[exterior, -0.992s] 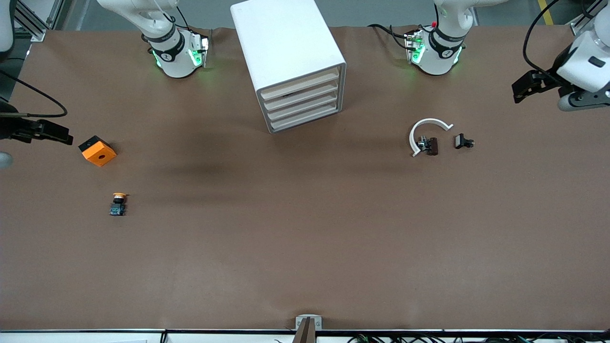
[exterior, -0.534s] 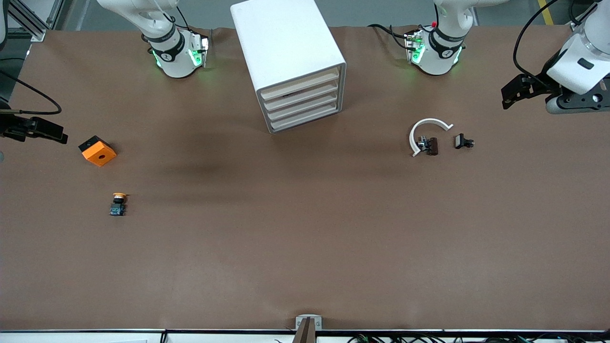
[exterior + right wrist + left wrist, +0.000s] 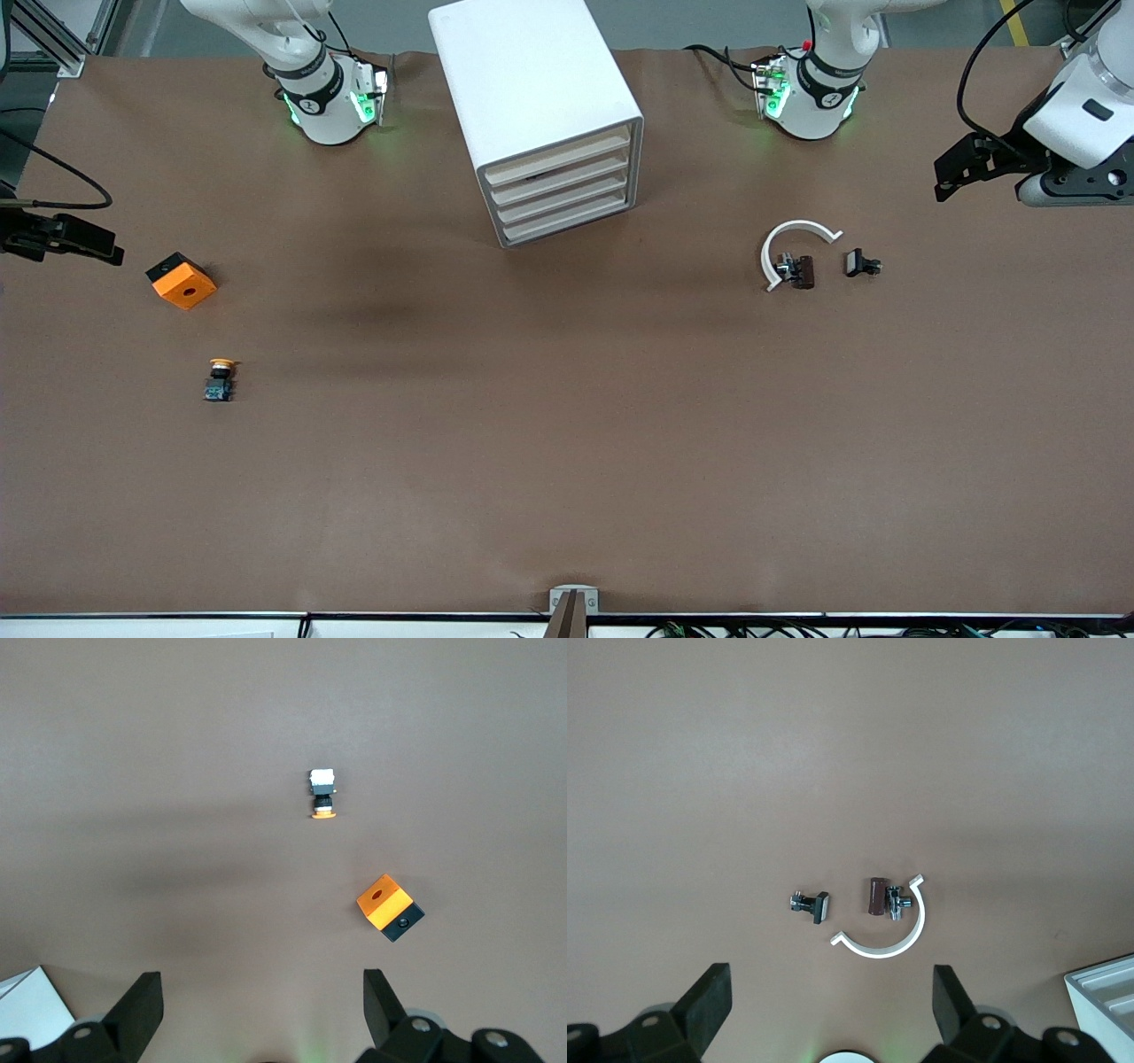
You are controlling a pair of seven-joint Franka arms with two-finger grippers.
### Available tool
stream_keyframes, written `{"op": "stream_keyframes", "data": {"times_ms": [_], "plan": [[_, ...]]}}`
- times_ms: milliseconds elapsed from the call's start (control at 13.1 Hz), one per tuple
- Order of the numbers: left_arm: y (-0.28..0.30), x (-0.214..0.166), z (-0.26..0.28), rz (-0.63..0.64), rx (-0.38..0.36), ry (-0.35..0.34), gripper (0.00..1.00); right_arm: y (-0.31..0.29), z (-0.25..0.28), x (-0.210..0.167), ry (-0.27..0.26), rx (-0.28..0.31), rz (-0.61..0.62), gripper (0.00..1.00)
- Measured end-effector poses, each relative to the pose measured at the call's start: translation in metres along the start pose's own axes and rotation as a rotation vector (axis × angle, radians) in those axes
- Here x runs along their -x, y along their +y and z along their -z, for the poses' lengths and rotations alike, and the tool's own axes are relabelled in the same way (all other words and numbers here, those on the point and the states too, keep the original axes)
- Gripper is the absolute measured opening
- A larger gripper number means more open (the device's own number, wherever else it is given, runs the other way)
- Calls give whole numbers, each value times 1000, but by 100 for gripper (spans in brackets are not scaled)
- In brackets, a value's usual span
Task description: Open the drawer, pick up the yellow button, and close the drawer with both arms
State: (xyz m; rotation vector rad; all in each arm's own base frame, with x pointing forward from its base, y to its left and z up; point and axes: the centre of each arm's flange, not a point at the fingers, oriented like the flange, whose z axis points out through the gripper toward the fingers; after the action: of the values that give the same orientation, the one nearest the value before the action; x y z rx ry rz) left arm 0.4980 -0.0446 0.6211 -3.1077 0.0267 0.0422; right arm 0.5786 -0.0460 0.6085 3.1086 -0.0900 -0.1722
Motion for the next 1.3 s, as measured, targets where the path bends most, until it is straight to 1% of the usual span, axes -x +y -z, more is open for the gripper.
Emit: {"op": "stream_keyframes", "data": {"times_ms": [153,229,686,992,1297], "plan": [[-11,-1,2,18,1,5,100,0,3,-3,26,1,1,100],[-16,-1,4,21,3,9,100,-1,4,-3,32,1,2,100],[-19,-1,8,19,7,16,100,-2,5,-3,36,1,4,100],[-16,-1,8,19,28,16,100,-2,5,-3,38,1,3,100],[-30,-4,9,45,31,23,100,0,12,0,51,0,1,100]]}}
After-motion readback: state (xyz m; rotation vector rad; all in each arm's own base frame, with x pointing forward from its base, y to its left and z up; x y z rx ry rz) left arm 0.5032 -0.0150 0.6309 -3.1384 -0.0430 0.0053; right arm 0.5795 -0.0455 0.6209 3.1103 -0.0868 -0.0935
